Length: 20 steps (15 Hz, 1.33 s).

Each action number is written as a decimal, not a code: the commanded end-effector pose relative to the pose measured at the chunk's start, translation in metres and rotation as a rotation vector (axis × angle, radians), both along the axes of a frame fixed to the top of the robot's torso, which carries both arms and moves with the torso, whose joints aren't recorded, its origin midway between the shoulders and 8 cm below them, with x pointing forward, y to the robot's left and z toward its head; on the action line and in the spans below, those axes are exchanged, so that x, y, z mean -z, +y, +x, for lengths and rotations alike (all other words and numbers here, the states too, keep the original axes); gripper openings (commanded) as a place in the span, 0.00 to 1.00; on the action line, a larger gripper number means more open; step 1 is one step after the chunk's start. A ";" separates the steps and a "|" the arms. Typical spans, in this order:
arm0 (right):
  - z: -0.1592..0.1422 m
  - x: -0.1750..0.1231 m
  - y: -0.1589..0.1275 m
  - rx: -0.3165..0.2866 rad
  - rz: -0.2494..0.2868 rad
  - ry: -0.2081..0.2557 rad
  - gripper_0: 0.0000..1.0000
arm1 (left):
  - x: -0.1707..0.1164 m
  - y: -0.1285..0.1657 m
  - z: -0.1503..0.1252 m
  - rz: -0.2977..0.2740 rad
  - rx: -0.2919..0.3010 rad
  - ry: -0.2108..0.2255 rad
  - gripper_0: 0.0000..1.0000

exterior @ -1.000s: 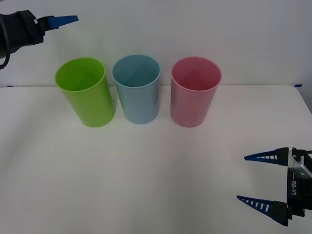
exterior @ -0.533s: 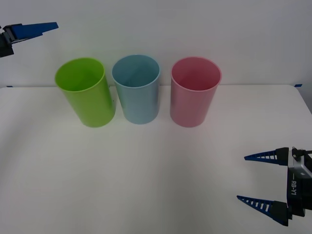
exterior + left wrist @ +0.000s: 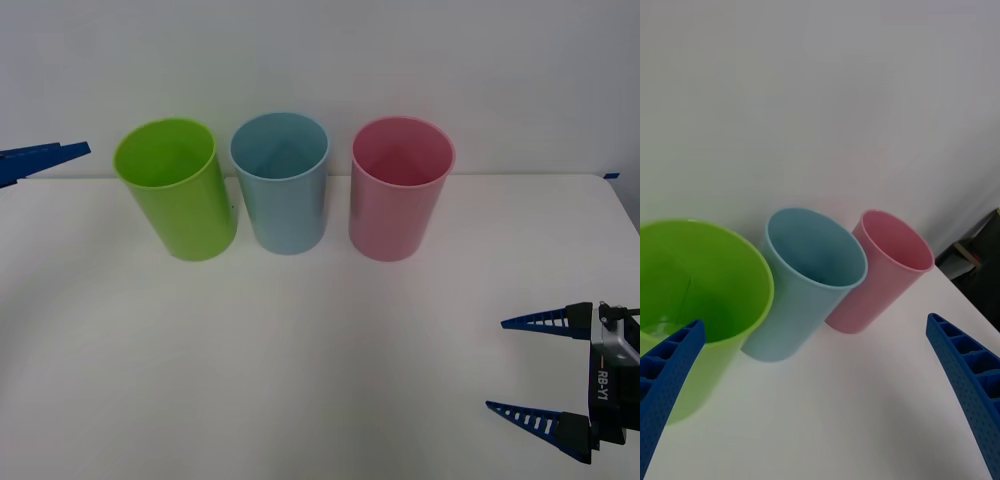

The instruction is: Put cans in the blue bin and PET bottles in the pink bin and trash in the green bin.

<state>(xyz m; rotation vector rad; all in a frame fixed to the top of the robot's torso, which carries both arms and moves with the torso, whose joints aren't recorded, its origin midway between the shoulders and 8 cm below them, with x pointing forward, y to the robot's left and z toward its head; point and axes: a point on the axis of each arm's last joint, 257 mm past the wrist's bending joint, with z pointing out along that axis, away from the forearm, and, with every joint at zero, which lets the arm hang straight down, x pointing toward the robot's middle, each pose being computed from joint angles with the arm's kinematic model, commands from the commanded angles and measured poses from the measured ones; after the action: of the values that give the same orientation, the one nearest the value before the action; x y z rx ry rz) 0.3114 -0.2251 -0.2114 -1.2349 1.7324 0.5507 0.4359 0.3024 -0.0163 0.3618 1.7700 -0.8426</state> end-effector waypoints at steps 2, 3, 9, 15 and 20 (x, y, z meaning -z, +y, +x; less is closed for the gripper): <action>0.000 0.000 0.000 0.000 0.000 0.000 1.00 | 0.040 -0.005 -0.035 -0.007 0.014 0.074 1.00; 0.000 0.000 0.000 0.000 0.000 0.000 1.00 | 0.047 -0.005 -0.043 0.013 0.018 0.075 1.00; 0.000 0.000 0.000 0.000 0.000 0.000 1.00 | 0.106 -0.021 -0.095 0.031 0.059 0.141 1.00; 0.000 0.000 0.000 0.000 0.000 0.000 1.00 | 0.169 -0.033 -0.123 0.088 -0.011 0.203 1.00; 0.000 0.000 0.000 0.000 0.000 0.000 1.00 | 0.191 -0.035 -0.127 0.121 -0.029 0.218 1.00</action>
<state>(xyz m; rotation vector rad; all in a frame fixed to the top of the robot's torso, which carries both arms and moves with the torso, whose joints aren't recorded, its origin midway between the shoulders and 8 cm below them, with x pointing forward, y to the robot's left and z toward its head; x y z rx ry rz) 0.3114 -0.2251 -0.2114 -1.2349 1.7324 0.5507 0.3094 0.2677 -0.2061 0.3332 2.0295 -0.7795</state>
